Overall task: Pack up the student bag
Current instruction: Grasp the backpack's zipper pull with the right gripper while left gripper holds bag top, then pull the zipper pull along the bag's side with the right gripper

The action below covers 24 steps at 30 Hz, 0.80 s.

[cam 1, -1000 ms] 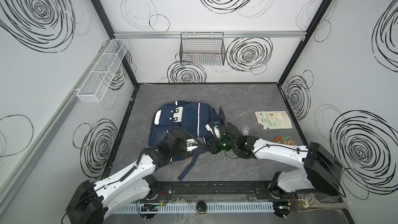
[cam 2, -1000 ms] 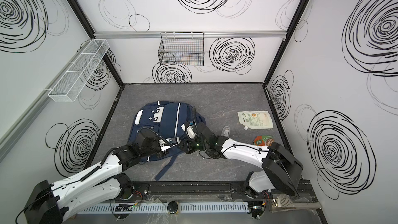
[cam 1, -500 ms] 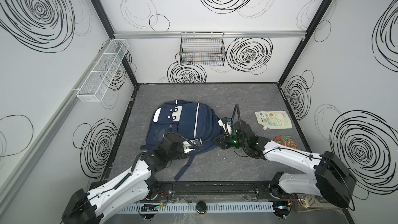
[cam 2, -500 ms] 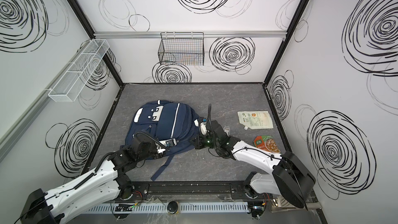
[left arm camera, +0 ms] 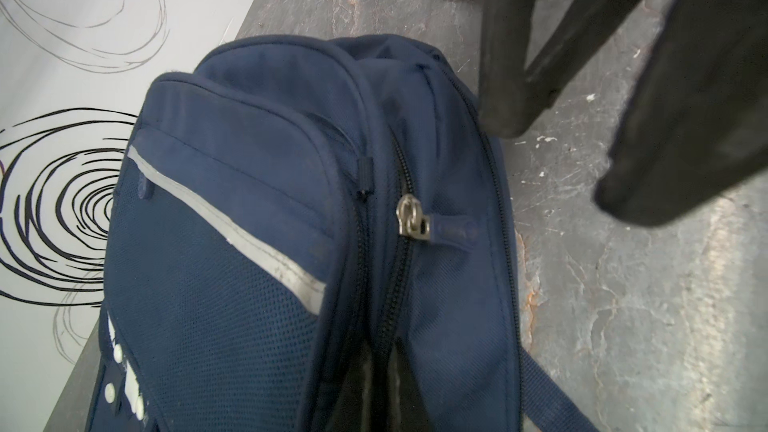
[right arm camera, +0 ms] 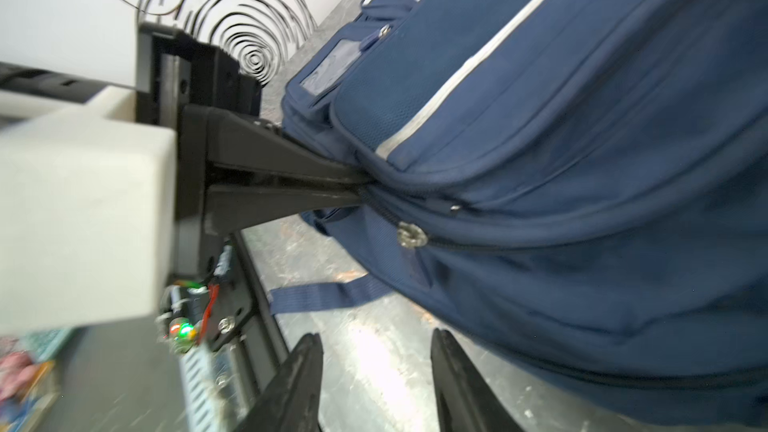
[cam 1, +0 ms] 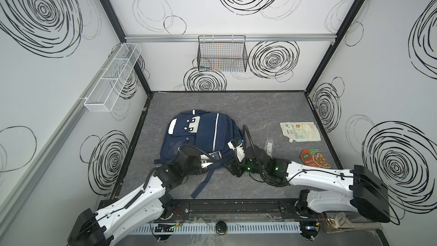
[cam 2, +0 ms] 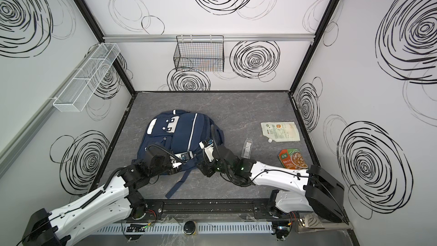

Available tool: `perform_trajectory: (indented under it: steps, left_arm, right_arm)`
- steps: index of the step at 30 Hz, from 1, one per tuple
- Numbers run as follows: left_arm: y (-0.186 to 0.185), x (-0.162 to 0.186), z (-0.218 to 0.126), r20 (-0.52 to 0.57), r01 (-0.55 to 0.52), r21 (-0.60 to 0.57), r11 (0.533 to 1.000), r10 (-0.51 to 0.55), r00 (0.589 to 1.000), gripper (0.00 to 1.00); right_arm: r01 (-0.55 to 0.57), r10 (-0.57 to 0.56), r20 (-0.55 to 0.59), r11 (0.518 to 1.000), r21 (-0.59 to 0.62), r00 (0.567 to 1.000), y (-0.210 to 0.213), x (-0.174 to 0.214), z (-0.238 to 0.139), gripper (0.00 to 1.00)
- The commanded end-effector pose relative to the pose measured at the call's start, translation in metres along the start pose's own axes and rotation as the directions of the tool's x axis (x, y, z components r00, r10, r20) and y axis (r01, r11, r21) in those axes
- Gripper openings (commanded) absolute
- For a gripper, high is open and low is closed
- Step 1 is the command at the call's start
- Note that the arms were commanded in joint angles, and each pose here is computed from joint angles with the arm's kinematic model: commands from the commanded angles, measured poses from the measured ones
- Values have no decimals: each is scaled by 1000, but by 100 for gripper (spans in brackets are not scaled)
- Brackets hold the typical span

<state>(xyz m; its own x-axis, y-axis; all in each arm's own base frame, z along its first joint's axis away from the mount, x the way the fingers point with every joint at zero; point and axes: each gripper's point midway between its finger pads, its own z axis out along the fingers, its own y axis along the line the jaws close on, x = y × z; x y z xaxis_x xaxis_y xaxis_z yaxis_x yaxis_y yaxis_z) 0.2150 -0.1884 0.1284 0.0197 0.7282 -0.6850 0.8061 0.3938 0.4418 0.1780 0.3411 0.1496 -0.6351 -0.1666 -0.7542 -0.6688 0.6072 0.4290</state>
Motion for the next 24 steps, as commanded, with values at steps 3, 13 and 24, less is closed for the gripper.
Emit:
perform_trajectory:
  steps: [3, 13, 24]
  left_arm:
    - [6, -33, -8, 155, 38, -2, 999, -37, 987, 0]
    - [7, -38, -8, 170, 71, 30, 997, -75, 983, 0]
    - [11, -38, -6, 171, 97, 39, 995, -102, 980, 0]
  right_arm:
    - [25, -51, 164, 987, 158, 985, -15, -25, 6, 48]
    - [96, -137, 200, 975, 199, 970, -5, -17, 21, 34]
    - [103, -142, 178, 972, 209, 974, -3, -6, 36, 20]
